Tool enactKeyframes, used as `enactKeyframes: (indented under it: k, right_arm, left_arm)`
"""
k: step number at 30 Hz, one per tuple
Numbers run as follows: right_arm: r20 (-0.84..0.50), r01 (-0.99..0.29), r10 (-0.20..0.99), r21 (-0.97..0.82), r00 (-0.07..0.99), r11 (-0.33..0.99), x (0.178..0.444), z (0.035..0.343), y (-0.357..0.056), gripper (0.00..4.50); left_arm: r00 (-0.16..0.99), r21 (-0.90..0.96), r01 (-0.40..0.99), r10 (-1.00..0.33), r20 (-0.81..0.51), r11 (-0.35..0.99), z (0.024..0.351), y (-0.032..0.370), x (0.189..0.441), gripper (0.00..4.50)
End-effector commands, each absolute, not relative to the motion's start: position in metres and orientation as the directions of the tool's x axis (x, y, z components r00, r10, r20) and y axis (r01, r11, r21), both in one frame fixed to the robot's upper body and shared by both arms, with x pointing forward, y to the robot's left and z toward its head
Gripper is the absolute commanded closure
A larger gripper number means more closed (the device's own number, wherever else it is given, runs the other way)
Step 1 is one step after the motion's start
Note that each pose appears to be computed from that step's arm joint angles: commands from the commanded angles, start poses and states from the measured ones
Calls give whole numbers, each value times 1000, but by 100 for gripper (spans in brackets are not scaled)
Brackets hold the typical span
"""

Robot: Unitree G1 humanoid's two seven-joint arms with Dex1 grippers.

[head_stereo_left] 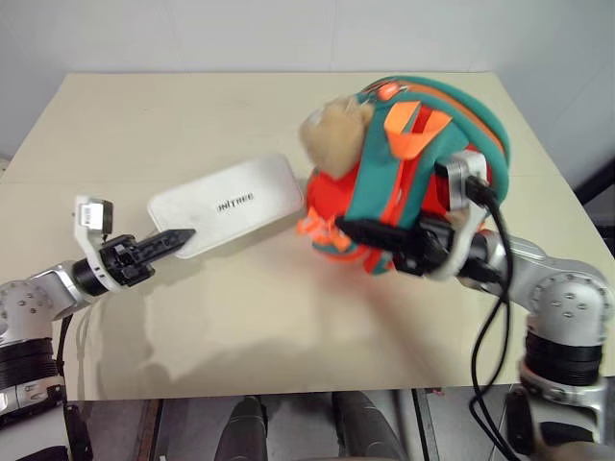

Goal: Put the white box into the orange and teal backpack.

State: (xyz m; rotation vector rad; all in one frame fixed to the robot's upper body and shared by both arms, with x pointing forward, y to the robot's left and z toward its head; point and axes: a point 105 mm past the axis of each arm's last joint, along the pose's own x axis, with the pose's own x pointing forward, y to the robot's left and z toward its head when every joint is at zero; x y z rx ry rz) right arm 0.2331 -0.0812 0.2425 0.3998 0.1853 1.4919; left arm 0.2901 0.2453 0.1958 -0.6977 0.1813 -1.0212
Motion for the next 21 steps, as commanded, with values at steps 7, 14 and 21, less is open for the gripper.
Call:
enactKeyframes:
  k: [7,14,21]
  right_arm:
    - [-26,-863,997,502,-77,-54,197,231,-117,436]
    - [-21,-875,997,481,-72,-53,209,226,-113,436]
    - [-20,-868,997,492,-78,-58,213,218,-110,436]
  left_arm:
    - [482,-491,817,-826,291,304,229,244,261,307]
    - [428,-390,878,-820,381,277,257,234,252,307]
    - [366,-329,916,-819,442,231,282,222,240,307]
